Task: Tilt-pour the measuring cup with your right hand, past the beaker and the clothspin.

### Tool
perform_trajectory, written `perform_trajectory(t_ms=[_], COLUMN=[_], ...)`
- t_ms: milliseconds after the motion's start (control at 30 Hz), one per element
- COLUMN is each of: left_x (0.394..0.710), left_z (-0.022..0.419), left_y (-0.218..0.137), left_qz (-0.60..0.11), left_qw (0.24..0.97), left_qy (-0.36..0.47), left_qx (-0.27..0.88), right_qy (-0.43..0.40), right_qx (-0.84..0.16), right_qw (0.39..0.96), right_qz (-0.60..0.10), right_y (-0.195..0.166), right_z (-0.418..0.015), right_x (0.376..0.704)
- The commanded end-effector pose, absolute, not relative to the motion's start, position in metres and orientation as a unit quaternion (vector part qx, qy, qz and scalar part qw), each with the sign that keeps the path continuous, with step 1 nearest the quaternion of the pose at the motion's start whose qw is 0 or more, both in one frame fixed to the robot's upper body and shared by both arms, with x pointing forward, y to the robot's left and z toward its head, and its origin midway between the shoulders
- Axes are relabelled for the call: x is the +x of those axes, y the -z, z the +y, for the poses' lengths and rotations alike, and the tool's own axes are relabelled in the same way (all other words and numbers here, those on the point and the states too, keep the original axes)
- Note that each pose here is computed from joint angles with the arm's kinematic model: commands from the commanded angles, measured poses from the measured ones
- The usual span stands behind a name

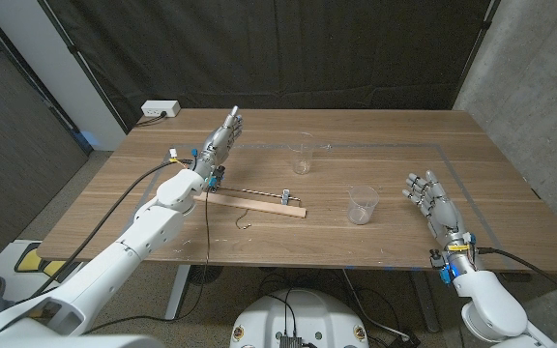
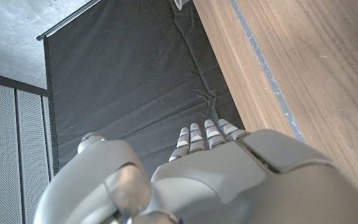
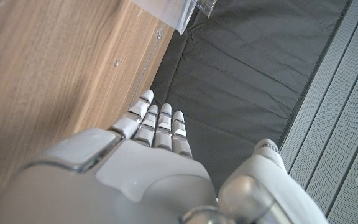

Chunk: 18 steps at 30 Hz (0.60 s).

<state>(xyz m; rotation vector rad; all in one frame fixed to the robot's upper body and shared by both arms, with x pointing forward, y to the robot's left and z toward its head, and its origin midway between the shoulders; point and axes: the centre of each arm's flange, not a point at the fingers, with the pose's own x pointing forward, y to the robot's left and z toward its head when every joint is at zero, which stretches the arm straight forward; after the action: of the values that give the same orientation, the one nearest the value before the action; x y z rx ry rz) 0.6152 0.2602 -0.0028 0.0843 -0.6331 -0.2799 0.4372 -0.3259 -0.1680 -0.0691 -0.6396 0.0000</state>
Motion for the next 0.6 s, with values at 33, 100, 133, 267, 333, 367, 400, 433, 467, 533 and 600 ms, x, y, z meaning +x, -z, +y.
perform_trajectory(t_ms=[33,100,133,267,333,367,400,433,467,533,600], left_x=[0.62,0.62,0.62,0.62,0.62,0.62,0.619,0.619,0.618,0.617,0.617], left_z=[0.256,0.256,0.256,0.253,0.252,0.252,0.252,0.252,0.252,0.252,0.252], left_y=[-0.003,-0.004,-0.004,-0.004,-0.003,-0.003,-0.004,-0.004,-0.005,-0.007,-0.009], left_qz=[-0.317,-0.318,-0.319,-0.313,-0.312,-0.312,-0.312,-0.312,-0.313,-0.315,-0.319], left_qw=[0.937,0.937,0.937,0.938,0.938,0.938,0.938,0.938,0.938,0.937,0.936], left_qy=[0.14,0.14,0.14,0.147,0.146,0.145,0.145,0.144,0.143,0.143,0.144], left_qx=[0.037,0.035,0.034,0.038,0.038,0.037,0.037,0.039,0.039,0.042,0.043], right_qy=[0.032,0.036,0.037,0.046,0.052,0.057,0.062,0.066,0.068,0.075,0.08], right_qx=[-0.103,-0.117,-0.124,-0.135,-0.139,-0.145,-0.151,-0.155,-0.162,-0.171,-0.176], right_qw=[0.942,0.94,0.939,0.937,0.935,0.933,0.932,0.931,0.929,0.926,0.923], right_qz=[-0.319,-0.318,-0.317,-0.318,-0.321,-0.323,-0.324,-0.325,-0.326,-0.329,-0.334], right_y=[0.174,0.175,0.175,0.178,0.181,0.181,0.182,0.182,0.183,0.185,0.186], right_z=[-0.313,-0.312,-0.311,-0.311,-0.311,-0.311,-0.311,-0.311,-0.311,-0.311,-0.311], right_x=[0.427,0.426,0.425,0.426,0.427,0.427,0.428,0.428,0.429,0.429,0.43])
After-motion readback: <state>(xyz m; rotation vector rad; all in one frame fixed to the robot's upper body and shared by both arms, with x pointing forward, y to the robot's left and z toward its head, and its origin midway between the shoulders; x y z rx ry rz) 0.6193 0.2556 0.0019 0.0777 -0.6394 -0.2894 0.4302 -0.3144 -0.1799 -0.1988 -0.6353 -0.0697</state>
